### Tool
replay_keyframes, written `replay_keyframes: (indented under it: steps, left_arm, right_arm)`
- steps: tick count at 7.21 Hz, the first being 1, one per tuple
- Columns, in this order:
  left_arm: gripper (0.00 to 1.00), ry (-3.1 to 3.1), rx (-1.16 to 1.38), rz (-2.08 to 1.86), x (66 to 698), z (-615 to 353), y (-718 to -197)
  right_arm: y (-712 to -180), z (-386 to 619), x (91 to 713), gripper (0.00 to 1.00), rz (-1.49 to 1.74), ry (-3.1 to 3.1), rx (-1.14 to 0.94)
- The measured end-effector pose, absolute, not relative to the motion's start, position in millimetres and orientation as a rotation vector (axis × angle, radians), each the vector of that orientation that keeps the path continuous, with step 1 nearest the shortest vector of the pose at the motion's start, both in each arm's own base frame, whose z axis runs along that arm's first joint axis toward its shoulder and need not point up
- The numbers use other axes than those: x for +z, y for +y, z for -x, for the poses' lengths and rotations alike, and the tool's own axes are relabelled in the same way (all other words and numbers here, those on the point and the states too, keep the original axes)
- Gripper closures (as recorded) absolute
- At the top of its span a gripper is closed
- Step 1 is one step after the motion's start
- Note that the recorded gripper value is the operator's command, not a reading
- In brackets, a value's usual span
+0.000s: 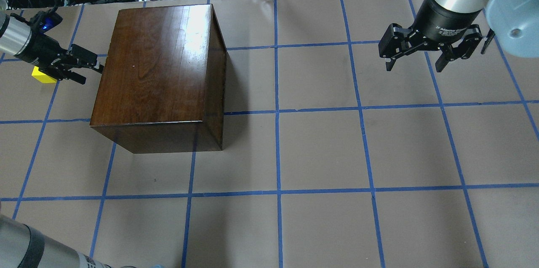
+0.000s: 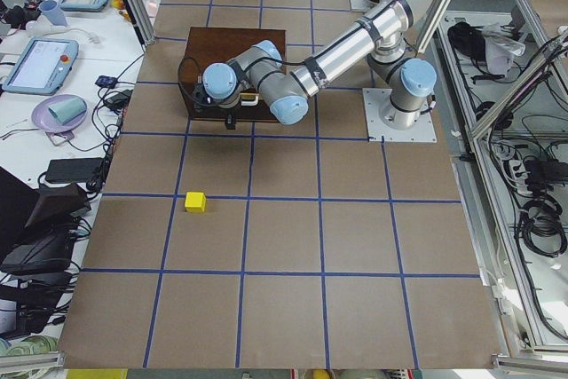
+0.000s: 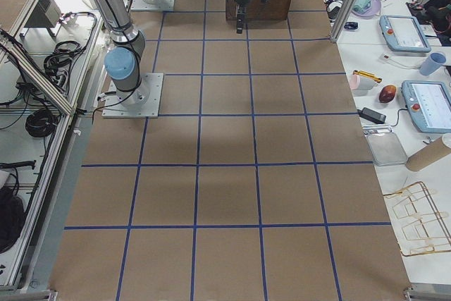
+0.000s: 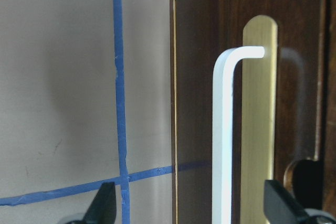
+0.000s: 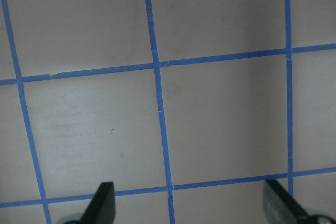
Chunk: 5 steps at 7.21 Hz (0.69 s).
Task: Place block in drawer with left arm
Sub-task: 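Hook the left gripper onto the white drawer handle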
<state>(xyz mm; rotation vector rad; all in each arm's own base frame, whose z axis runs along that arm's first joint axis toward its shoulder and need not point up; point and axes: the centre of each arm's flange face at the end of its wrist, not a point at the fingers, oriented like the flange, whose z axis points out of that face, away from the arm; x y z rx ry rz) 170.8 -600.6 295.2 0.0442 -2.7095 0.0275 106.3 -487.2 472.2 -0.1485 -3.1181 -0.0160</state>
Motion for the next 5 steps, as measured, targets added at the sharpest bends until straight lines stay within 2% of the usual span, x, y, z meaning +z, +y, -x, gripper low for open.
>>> replay_keyframes:
  steps: [5]
  left_arm:
    - [0.02, -2.705, -0.034, -0.134, 277, -167, -605]
  right_arm:
    - [-487, -106, 472, 0.00, 0.148, -3.118, -0.016]
